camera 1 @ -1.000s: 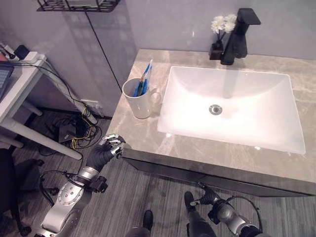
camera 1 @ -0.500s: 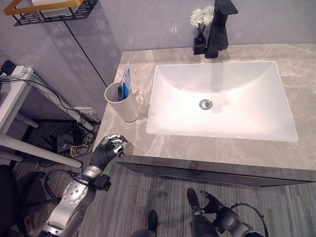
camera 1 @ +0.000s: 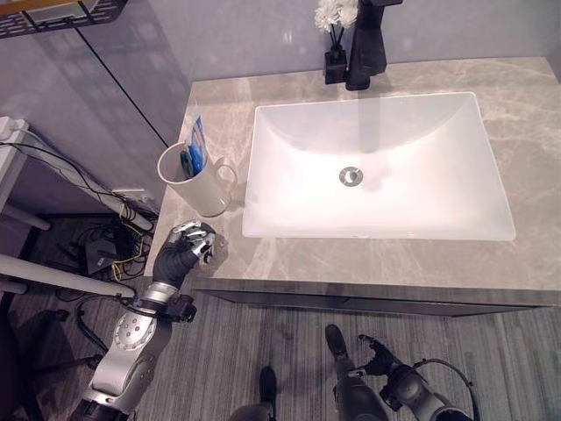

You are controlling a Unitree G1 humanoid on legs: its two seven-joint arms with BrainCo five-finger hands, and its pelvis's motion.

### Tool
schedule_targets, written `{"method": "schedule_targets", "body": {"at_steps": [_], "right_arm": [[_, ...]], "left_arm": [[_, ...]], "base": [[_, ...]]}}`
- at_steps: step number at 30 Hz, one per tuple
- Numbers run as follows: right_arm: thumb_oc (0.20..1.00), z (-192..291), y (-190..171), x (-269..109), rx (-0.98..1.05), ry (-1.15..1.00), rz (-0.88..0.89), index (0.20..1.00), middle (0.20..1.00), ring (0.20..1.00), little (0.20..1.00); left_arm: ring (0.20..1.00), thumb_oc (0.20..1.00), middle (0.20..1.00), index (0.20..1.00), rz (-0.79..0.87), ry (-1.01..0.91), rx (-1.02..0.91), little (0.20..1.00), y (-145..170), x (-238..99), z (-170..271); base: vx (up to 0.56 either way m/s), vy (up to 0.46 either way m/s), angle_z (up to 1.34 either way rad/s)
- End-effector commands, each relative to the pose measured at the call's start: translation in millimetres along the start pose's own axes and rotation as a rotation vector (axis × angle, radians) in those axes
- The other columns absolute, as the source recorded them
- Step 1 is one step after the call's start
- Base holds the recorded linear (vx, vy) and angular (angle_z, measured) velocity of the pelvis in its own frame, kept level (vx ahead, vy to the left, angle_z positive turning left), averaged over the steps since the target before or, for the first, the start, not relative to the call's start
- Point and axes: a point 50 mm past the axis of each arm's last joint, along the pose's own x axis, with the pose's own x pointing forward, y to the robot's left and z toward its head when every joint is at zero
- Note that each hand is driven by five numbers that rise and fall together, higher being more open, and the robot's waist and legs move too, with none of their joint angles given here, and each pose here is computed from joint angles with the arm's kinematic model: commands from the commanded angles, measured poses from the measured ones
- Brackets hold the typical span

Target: Put brush and paste in cup on sink, flatten towel.

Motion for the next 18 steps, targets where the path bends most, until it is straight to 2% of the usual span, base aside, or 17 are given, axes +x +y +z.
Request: {"method": "schedule_targets", "body": {"at_steps": [1, 18], "right_arm": [[1.0, 7.8, 3.8, 1.2, 0.033, -0.022, -0.017, 1.0, 1.0, 1.0, 1.0], [1.0, 15.6, 0.7, 4.7, 0.032, -0.035, -0.028, 1.0, 1.0, 1.0, 1.0]], "left_arm": [[0.2, 0.2, 0.2, 0.2, 0.056, -0.067, 0.073, 0.2, 9.6, 3.4, 10.5], [0.2, 0.2, 0.2, 0.2, 0.1, -0.185, 0.076, 0.2, 7.3, 26.4, 32.9]], "base": [[0.0, 0.0, 0.0], [0.0, 0.002, -0.01]]}}
